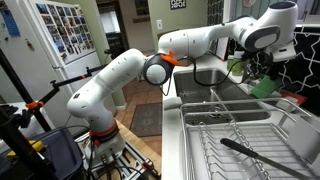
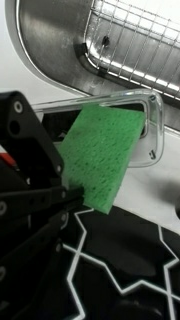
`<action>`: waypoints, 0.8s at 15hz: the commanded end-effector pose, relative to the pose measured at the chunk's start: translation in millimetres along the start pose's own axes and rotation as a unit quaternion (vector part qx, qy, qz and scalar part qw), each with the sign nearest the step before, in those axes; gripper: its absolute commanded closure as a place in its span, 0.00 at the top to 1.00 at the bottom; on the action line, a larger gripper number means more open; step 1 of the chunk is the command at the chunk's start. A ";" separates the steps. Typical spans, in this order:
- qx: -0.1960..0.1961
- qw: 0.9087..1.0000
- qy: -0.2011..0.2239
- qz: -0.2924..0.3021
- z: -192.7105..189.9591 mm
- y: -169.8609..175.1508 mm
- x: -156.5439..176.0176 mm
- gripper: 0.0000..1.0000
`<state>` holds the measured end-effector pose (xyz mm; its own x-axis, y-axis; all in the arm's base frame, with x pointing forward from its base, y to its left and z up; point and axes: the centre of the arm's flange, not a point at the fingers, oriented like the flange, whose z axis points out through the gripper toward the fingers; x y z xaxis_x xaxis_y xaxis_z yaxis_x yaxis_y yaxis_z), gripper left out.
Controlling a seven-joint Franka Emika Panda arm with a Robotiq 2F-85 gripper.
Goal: Put the green sponge on the edge of the sink then put the white sponge in the transparent box
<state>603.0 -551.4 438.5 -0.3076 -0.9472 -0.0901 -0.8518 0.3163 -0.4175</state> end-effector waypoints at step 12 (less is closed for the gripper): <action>0.029 0.999 0.000 0.024 -40.2 -24.4 19.1 0.37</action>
<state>590.5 -557.9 487.1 -0.3285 -0.9393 -0.0989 -0.8010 0.3325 -0.4978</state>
